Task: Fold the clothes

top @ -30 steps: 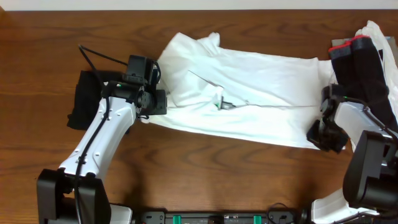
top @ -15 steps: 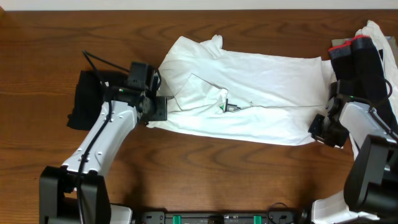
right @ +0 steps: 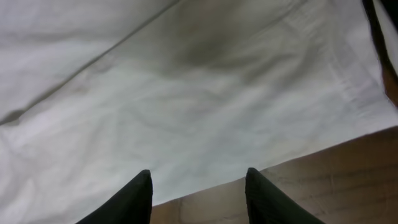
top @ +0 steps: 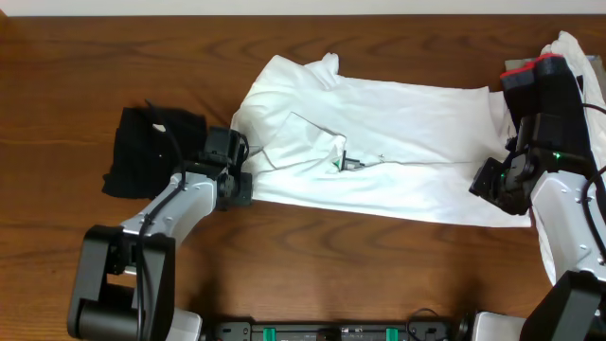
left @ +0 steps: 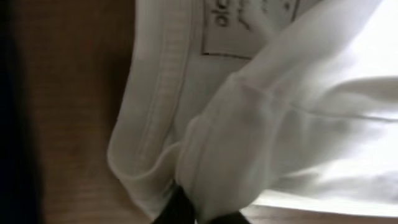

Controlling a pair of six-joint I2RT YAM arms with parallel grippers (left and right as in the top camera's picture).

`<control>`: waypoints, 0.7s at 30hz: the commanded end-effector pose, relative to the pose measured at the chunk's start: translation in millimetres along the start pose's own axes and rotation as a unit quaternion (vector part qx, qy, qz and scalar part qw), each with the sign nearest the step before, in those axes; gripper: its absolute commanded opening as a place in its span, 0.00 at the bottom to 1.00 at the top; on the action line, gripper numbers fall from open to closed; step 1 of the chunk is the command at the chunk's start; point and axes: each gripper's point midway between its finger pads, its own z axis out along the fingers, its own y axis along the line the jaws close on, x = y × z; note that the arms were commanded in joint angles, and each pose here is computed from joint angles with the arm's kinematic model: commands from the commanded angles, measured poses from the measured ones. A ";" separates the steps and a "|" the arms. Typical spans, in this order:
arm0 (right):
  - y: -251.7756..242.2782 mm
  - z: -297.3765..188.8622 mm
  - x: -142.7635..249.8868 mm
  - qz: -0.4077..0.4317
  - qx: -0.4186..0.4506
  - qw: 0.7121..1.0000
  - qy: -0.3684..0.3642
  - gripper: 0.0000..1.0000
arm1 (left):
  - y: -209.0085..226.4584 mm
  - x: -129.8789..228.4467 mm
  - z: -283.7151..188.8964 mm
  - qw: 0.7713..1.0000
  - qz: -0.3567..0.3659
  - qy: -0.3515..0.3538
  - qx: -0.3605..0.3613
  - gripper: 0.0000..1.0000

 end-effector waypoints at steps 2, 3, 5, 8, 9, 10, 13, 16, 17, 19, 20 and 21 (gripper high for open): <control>1.0 -4.4 -3.4 -0.009 -0.001 1.000 -0.006 0.48 | 25.7 16.2 1.5 0.998 -0.005 0.033 -0.061 0.06; -0.4 -4.4 -3.9 -0.009 0.003 1.000 -0.007 0.48 | 31.5 18.9 0.7 0.997 -0.014 0.038 -0.072 0.06; -1.8 -4.4 -4.2 -0.009 0.007 1.000 -0.008 0.47 | 40.6 23.4 -0.3 0.995 -0.029 0.046 -0.085 0.06; -1.5 -4.4 -4.8 -0.009 0.007 1.000 -0.009 0.47 | 41.2 24.1 -0.3 0.995 -0.042 0.048 -0.075 0.07; -0.8 -4.3 -6.1 -0.009 0.005 1.000 -0.012 0.47 | 40.7 22.6 -1.0 0.995 -0.042 0.046 -0.074 0.14; 1.6 -4.3 -7.7 -0.010 -0.001 1.000 -0.015 0.47 | 37.6 21.4 -2.0 0.996 -0.042 0.045 -0.067 0.27; 25.1 -6.1 -11.6 -0.057 -0.065 0.996 -0.021 0.47 | 24.7 17.7 -11.7 0.997 -0.042 0.047 -0.033 0.62; 44.0 -9.9 -13.9 -0.082 -0.117 0.989 -0.027 0.47 | 11.2 14.9 -30.6 0.998 -0.044 0.055 0.006 0.77; 48.1 -11.3 -15.5 -0.083 -0.128 0.988 -0.030 0.47 | 8.3 13.6 -37.0 0.997 -0.044 0.056 0.014 0.79; 56.1 -15.0 -19.4 -0.087 -0.149 0.984 -0.037 0.47 | 1.8 9.4 -54.6 0.997 -0.045 0.054 0.032 0.80; 59.9 -17.9 -21.0 -0.088 -0.159 0.983 -0.039 0.48 | 0.3 6.6 -62.6 0.997 -0.046 0.050 0.037 0.80; 64.3 -22.5 -23.9 -0.090 -0.169 0.981 -0.042 0.48 | -1.0 2.6 -71.8 0.997 -0.046 0.042 0.041 0.80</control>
